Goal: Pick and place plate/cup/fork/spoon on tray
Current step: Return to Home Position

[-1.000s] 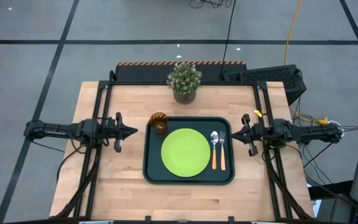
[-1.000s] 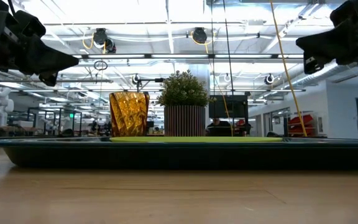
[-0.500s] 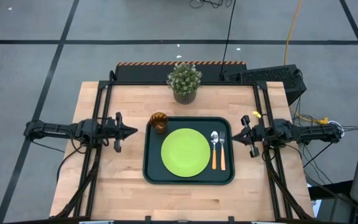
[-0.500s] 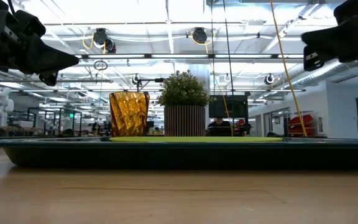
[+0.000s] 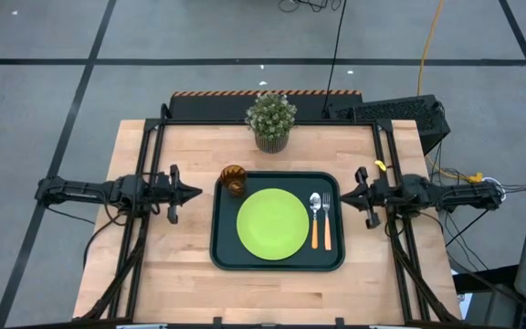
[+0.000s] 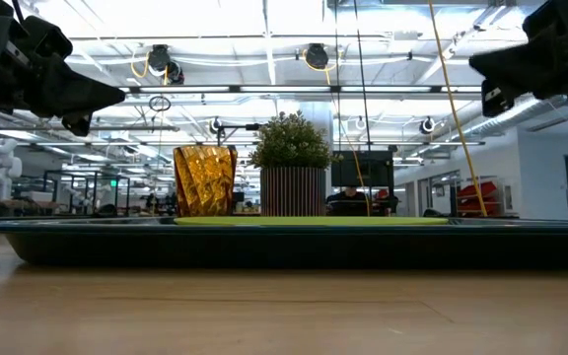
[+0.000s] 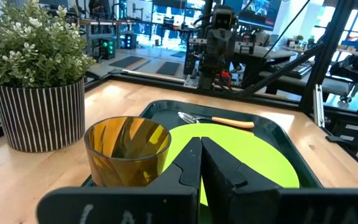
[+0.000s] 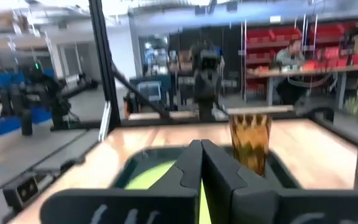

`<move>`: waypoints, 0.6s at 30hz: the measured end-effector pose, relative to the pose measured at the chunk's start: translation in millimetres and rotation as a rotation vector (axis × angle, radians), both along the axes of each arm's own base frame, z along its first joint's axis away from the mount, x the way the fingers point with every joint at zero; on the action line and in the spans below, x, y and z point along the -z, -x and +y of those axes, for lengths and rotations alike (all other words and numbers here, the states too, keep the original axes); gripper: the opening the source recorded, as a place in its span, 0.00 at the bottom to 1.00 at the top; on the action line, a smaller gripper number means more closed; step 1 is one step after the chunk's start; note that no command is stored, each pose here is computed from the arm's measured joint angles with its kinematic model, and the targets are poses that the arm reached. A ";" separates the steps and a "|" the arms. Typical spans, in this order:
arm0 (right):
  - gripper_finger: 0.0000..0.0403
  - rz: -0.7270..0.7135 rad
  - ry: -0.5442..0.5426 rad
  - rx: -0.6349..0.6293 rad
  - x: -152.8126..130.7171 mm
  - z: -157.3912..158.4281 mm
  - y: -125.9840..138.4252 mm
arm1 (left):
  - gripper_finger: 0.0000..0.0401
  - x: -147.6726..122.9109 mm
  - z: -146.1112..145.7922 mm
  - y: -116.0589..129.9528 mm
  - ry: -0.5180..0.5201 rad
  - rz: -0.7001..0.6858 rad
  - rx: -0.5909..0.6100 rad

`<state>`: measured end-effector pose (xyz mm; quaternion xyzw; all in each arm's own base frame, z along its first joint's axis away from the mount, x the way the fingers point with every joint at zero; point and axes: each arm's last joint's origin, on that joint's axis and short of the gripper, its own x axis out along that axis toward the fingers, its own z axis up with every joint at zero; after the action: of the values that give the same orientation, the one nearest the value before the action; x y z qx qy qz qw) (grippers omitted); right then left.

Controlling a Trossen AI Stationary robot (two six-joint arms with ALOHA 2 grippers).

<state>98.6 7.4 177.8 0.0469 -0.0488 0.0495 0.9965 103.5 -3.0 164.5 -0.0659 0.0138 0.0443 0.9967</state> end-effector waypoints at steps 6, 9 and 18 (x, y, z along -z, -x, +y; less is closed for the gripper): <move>0.00 0.118 0.014 0.003 11.5 0.0 -0.5 | 0.02 0.0 0.0 0.0 0.000 0.000 0.000; 0.00 0.125 0.009 0.002 12.0 0.0 -0.8 | 0.02 0.0 0.0 0.0 0.000 0.000 0.000; 0.00 0.118 0.008 0.001 11.4 0.0 -0.8 | 0.02 0.0 0.0 0.0 0.000 0.000 0.000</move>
<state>99.3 7.4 166.4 0.0458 0.0103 0.0463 0.9978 103.5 -3.0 164.5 -0.0658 0.0136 0.0441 0.9968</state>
